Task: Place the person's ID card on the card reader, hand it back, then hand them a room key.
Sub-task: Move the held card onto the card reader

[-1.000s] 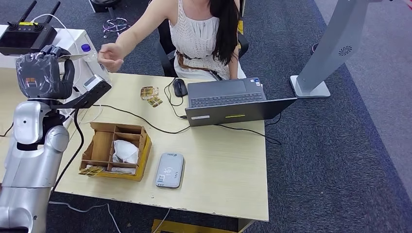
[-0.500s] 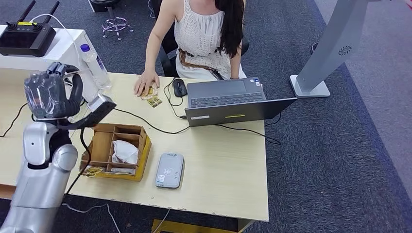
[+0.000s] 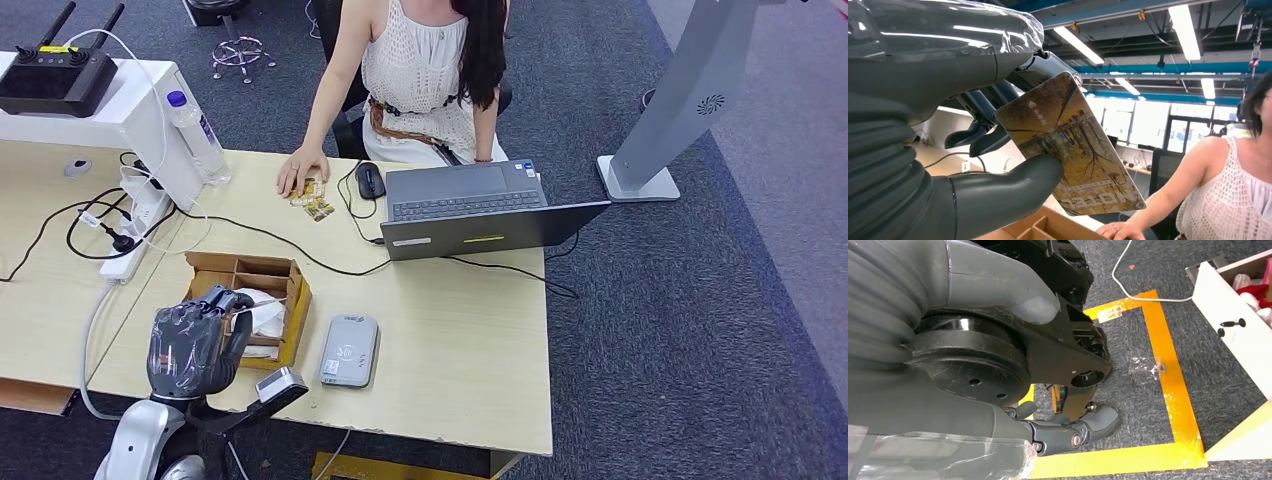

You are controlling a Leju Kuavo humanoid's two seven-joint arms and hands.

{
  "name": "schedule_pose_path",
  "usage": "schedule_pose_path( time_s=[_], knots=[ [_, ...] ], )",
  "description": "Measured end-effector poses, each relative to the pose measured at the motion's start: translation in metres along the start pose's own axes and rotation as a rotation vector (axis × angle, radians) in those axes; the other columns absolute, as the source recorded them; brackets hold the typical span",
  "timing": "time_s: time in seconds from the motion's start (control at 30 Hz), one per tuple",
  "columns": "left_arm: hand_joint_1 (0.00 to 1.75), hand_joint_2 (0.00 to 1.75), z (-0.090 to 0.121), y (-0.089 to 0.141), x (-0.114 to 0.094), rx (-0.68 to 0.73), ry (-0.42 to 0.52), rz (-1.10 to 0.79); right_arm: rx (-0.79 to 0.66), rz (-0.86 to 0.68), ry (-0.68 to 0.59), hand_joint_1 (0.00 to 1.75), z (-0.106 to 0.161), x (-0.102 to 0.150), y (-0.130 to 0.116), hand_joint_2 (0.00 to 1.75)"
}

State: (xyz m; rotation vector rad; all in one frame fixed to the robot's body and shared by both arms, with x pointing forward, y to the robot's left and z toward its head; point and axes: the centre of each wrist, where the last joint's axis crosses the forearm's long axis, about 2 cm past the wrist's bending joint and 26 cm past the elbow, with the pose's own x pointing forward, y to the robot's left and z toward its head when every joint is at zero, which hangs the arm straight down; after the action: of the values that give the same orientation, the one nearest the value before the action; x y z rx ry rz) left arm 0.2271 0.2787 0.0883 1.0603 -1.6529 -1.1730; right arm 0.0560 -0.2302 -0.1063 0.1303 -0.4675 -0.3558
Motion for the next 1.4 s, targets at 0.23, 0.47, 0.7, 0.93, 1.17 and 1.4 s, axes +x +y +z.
schedule_pose_path(
  time_s=[0.23, 0.47, 0.7, 0.93, 1.17, 1.4],
  knots=[
    [1.75, 1.75, 0.005, -0.002, 0.002, -0.043, 0.001, 0.01, 0.001, 0.001, 0.002, 0.0, 0.0, 0.0, 0.0, 1.75],
    [1.75, 1.75, 0.008, -0.015, 0.012, -0.165, 0.005, 0.012, 0.007, 0.01, 0.007, 0.0, 0.0, 0.0, 0.0, 1.75],
    [1.75, 1.75, -0.003, -0.033, 0.02, -0.254, 0.013, -0.006, 0.016, 0.03, 0.021, 0.0, 0.0, 0.001, 0.002, 1.75],
    [1.75, 1.75, -0.044, -0.04, 0.035, -0.216, -0.047, 0.002, 0.033, 0.045, 0.025, 0.0, -0.002, 0.004, 0.01, 1.75],
    [1.75, 1.75, -0.063, -0.042, 0.048, -0.184, -0.079, 0.014, 0.04, 0.047, 0.021, 0.0, -0.002, 0.004, 0.016, 1.75],
    [1.75, 1.75, -0.067, -0.044, 0.053, -0.173, -0.092, 0.019, 0.043, 0.049, 0.017, 0.0, -0.002, 0.005, 0.016, 1.75]
  ],
)
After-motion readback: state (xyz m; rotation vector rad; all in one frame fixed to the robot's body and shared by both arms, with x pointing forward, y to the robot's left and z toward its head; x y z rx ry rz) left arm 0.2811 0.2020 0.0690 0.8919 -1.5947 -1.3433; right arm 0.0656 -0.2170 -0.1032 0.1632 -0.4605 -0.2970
